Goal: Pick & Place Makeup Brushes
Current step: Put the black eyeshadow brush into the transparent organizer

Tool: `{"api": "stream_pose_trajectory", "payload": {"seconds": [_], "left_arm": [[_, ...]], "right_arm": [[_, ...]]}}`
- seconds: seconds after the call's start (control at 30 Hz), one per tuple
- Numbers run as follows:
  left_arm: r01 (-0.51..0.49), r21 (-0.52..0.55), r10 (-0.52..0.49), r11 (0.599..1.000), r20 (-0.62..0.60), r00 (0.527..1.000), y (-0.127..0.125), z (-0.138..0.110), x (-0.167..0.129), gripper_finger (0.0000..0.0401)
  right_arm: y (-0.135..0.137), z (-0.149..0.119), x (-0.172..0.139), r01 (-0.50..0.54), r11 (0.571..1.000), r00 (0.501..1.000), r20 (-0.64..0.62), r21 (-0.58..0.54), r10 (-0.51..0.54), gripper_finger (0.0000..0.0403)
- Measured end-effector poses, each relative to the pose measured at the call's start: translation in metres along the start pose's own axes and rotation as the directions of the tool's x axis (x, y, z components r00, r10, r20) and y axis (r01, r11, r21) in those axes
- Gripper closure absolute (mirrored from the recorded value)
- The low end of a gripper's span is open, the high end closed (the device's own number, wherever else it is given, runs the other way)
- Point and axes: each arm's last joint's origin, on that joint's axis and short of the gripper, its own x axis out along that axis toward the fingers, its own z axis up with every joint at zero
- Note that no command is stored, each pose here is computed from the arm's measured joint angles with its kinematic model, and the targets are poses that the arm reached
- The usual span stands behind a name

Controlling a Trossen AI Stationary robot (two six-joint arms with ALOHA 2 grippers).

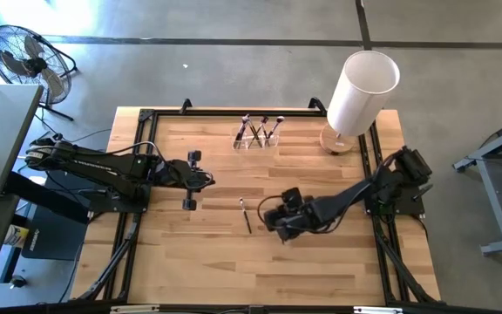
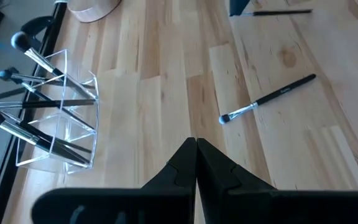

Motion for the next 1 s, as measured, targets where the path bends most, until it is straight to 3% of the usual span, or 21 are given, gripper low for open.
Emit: {"api": "stream_pose_trajectory", "payload": {"seconds": [0.33,0.57,0.7,0.87,1.0], "left_arm": [[-0.046,-0.042,0.046,0.998,0.022,0.999,0.004,0.003,0.001,0.04],[-0.196,-0.253,0.21,0.947,0.028,0.977,0.035,0.003,0.017,0.04],[-0.229,-0.331,0.248,0.915,0.013,0.969,0.047,0.001,0.023,0.04],[-0.245,-0.408,0.266,0.88,-0.005,0.964,0.051,-0.001,0.029,0.04],[-0.254,-0.46,0.268,0.851,-0.036,0.963,0.049,-0.004,0.034,0.04]], "right_arm": [[0.006,0.076,0.03,-0.047,0.98,0.985,0.153,-0.192,0.077,0.0402],[-0.011,0.172,0.039,-0.121,0.926,0.95,0.228,-0.359,0.212,0.0402],[-0.027,0.225,0.038,-0.158,0.877,0.884,0.33,-0.454,0.33,0.0402],[-0.045,0.266,0.037,-0.049,0.818,0.801,0.467,-0.573,0.375,0.0402],[-0.065,0.28,0.042,0.081,0.824,0.82,0.507,-0.561,0.265,0.0403]]}}
